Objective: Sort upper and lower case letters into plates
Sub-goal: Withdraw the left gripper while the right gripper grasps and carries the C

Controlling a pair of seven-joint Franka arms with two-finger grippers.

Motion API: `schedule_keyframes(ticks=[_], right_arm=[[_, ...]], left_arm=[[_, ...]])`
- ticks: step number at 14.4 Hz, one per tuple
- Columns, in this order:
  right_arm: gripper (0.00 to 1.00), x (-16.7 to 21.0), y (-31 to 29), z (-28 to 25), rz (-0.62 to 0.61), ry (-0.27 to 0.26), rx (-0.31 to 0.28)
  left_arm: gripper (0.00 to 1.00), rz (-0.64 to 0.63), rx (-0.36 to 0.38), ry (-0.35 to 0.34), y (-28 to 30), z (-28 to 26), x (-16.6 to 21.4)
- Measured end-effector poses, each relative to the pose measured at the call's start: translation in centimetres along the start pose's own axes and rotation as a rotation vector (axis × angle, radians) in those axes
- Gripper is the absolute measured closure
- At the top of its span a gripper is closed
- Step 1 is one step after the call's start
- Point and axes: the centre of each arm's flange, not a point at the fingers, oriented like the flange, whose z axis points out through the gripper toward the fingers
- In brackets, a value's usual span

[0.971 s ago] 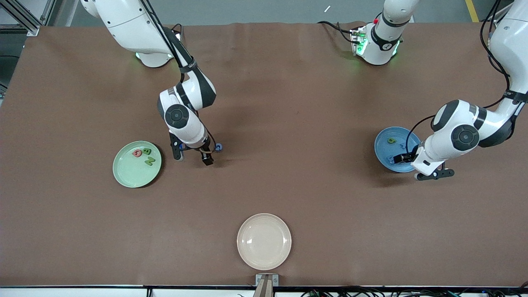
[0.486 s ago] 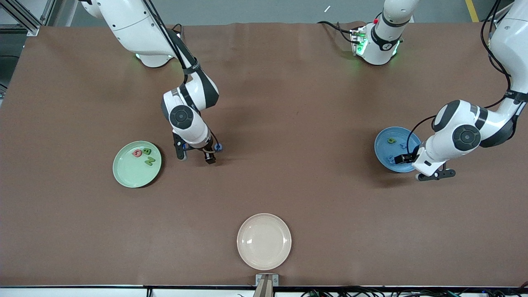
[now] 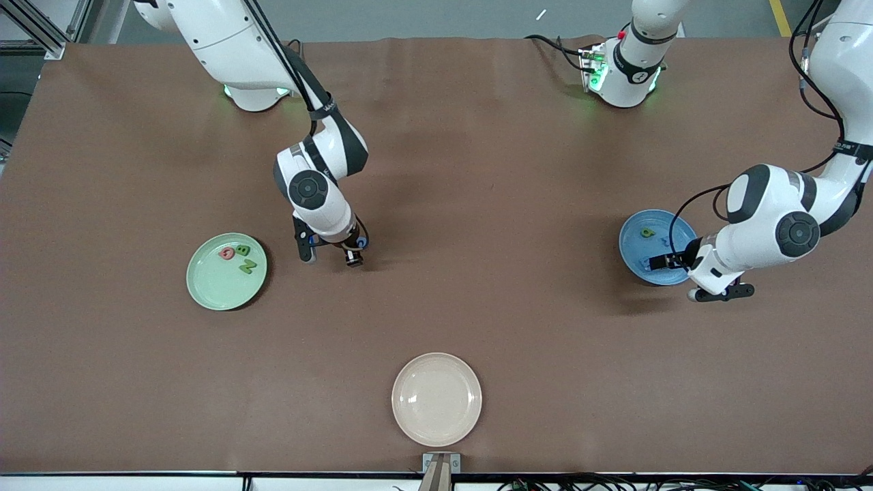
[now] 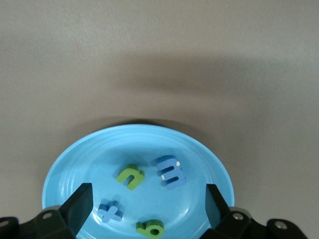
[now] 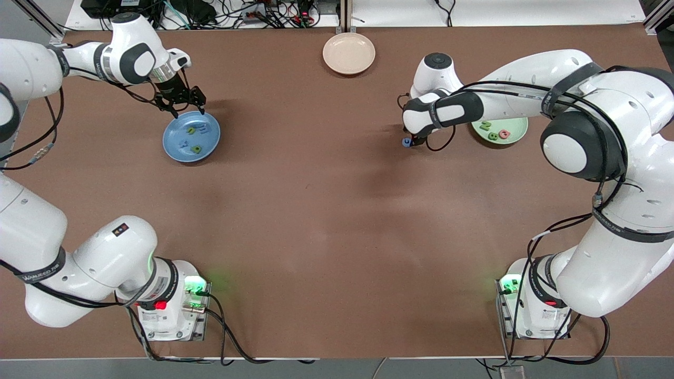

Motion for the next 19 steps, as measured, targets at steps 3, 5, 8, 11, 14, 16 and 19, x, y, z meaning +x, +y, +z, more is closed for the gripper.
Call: schedule_keyframes(ticks=[3,5,8,11,14,16,19], right_arm=[[0.36,-0.5,0.1,0.0,-0.002,0.000,-0.001],[0.36,-0.7,0.2,0.1,-0.004,0.001,-0.001],[0.36,-1.2,0.5,0.4,-0.013,0.002,-0.006],[0.39,-1.2,0.5,0.8,-0.011,0.005,-0.011],[0.65,-1.1,0.1,0.4,-0.005,0.003,0.000],[0.66,-1.1,0.1,0.4,-0.004,0.003,0.000],[0.66,-0.5,0.0,0.4,0.002,0.007,-0.008]], left_arm=[[0.00,0.017,0.016,-0.018,1.6,-0.6,-0.2],[0.00,0.021,0.034,-0.021,2.8,-1.5,-0.6],[0.00,0.016,0.051,-0.016,4.5,-2.7,-1.2],[0.00,0.010,0.041,-0.014,5.6,-3.0,-1.5],[0.00,0.002,0.034,-0.019,5.9,-2.8,-1.6],[0.00,0.007,0.045,-0.017,5.5,-2.9,-1.6],[0.00,0.008,0.044,-0.017,5.1,-3.0,-1.9]])
